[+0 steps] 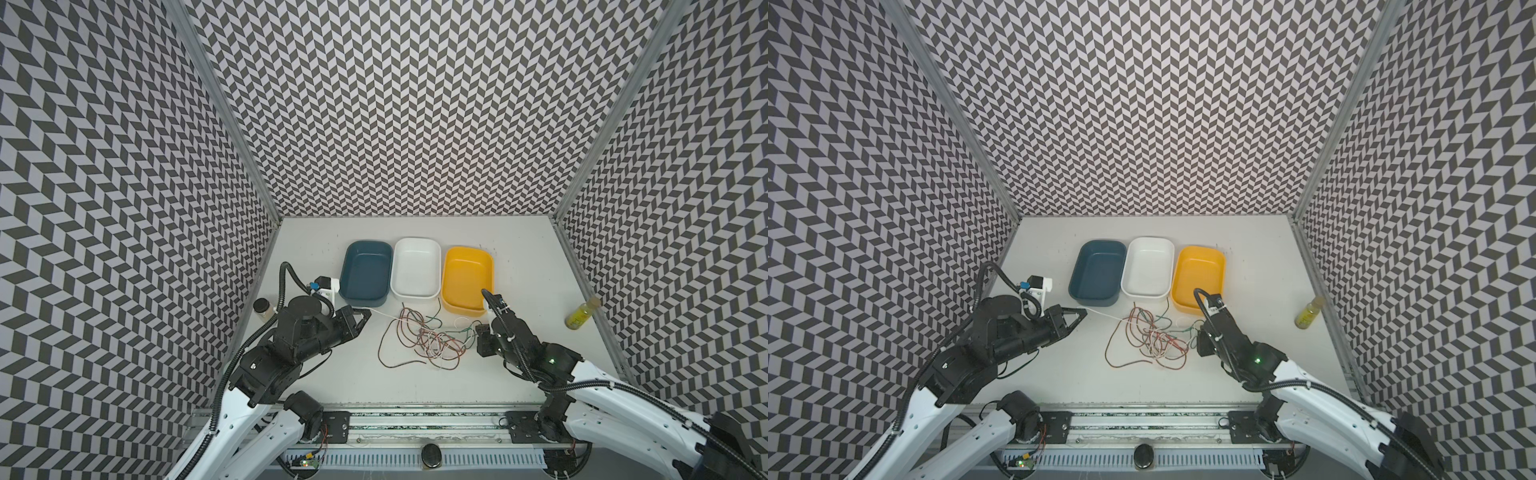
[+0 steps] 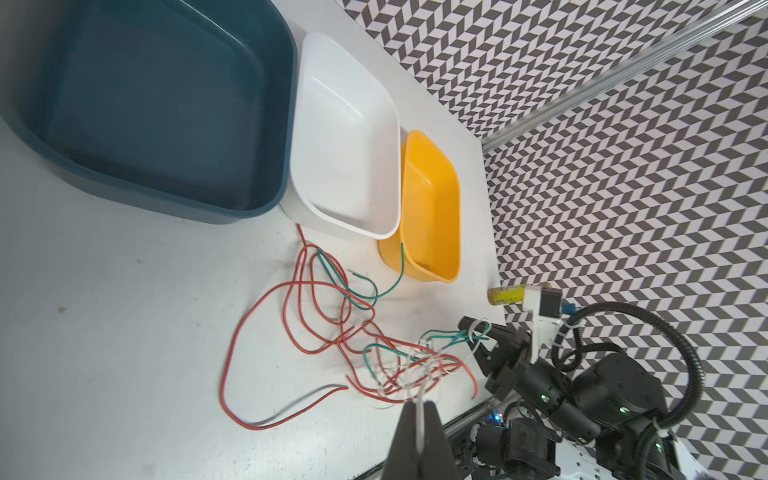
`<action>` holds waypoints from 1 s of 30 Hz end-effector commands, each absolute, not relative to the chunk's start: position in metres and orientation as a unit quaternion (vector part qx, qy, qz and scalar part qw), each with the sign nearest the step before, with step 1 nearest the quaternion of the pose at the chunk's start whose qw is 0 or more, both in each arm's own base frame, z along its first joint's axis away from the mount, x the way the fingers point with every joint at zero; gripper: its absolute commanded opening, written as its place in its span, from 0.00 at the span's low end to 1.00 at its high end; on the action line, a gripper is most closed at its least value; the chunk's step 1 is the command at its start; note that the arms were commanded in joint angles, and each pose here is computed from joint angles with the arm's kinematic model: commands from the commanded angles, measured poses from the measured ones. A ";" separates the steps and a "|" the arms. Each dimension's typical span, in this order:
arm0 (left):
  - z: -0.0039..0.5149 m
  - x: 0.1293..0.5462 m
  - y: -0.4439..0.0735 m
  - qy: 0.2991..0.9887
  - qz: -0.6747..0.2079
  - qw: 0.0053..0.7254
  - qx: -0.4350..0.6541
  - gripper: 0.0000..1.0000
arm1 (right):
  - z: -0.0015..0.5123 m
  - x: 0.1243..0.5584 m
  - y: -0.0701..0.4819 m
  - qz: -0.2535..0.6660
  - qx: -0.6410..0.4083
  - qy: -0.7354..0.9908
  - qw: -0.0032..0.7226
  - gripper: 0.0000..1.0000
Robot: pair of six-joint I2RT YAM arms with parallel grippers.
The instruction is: Untangle the cables
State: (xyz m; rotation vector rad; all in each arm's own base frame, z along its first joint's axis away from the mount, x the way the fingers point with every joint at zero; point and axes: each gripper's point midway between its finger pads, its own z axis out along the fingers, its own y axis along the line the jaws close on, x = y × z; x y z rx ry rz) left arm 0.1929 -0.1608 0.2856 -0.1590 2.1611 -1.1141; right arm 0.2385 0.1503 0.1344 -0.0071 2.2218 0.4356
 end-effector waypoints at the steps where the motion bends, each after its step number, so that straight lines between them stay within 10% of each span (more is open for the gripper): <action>1: 0.300 0.198 -0.143 0.840 -0.384 0.380 -0.051 0.00 | 0.129 0.231 0.131 0.155 0.023 0.899 0.410 0.00; 11: 0.366 0.203 -0.130 0.824 -0.360 0.437 -0.026 0.00 | 0.109 0.225 0.111 0.137 0.060 0.924 0.352 0.00; 30: 0.313 0.195 -0.178 0.838 -0.426 0.336 0.056 0.00 | 0.219 0.218 0.173 0.295 -0.081 0.868 0.392 0.00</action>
